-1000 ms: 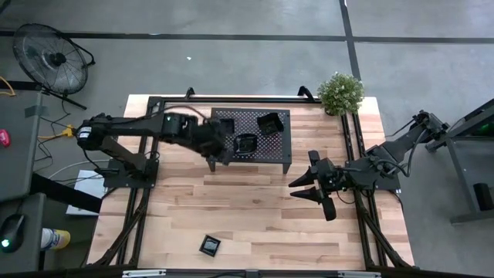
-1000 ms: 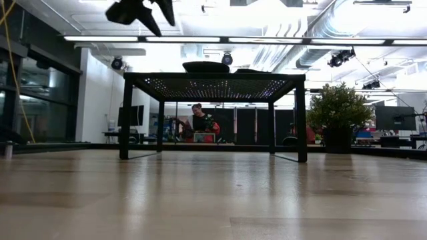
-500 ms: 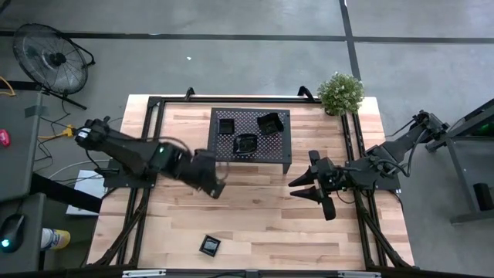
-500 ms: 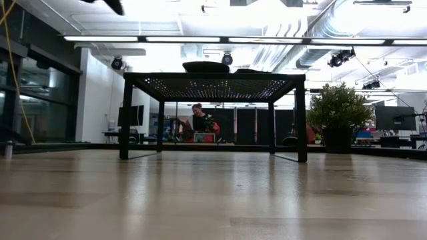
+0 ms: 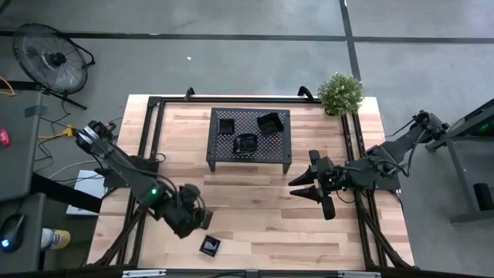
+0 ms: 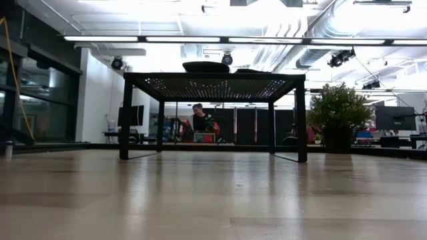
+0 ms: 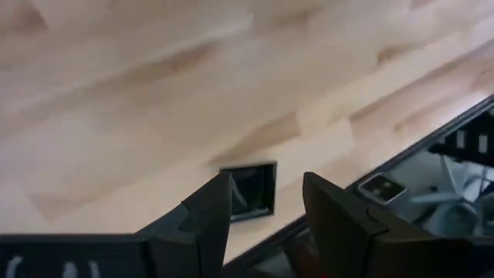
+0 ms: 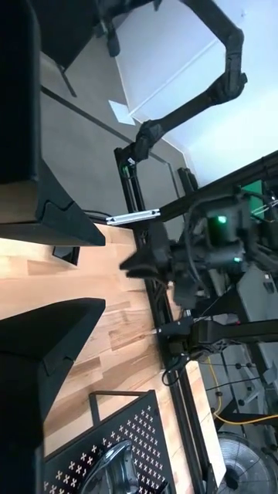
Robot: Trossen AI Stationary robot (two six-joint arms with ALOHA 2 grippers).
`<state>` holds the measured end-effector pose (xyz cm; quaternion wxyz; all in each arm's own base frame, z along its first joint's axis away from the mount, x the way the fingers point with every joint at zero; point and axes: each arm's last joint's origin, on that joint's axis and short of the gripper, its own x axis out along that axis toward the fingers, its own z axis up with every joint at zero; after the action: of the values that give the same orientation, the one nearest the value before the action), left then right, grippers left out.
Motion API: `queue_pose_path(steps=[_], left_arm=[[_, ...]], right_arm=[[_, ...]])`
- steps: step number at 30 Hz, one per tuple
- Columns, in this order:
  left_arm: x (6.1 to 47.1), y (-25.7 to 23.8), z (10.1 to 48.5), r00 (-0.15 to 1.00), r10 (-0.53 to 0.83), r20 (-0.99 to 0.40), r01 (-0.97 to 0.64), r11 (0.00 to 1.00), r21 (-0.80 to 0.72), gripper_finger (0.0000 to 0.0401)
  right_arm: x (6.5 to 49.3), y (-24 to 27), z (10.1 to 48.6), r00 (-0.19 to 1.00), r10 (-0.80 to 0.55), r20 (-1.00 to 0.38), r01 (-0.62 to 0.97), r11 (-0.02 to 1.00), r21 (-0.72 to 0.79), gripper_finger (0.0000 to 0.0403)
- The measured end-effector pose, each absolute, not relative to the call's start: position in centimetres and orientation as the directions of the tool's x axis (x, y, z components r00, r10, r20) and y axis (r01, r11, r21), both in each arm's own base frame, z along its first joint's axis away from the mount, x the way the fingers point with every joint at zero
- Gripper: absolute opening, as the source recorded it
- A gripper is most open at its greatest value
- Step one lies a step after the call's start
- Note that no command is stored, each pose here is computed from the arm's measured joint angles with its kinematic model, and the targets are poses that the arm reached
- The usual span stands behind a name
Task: Pick & Place Mini shaped plates
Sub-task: Stack the black square plate on top of the black square plates on the shelf
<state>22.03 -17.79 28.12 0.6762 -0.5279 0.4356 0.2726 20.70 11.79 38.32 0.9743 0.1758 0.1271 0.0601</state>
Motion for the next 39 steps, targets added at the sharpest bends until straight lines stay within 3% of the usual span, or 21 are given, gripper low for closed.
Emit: queue_pose_path(steps=[11, 19, 39], left_arm=[[23.4, -20.9, 22.4, 0.267, -0.183, -0.946, -0.897, 0.313, -0.314, 0.0158], [24.9, -22.5, 19.3, 0.219, -0.221, -0.95, -0.9, 0.332, -0.284, 0.0158], [25.7, -23.3, 17.2, 0.202, -0.233, -0.951, -0.892, 0.358, -0.277, 0.0158]], right_arm=[[20.7, 11.8, 38.3, 0.961, 0.162, -0.225, -0.072, 0.929, 0.362, 0.0114], [20.7, 11.8, 38.4, 0.961, 0.162, -0.222, -0.071, 0.926, 0.37, 0.0114], [20.7, 11.8, 38.3, 0.961, 0.161, -0.226, -0.066, 0.923, 0.38, 0.0114]])
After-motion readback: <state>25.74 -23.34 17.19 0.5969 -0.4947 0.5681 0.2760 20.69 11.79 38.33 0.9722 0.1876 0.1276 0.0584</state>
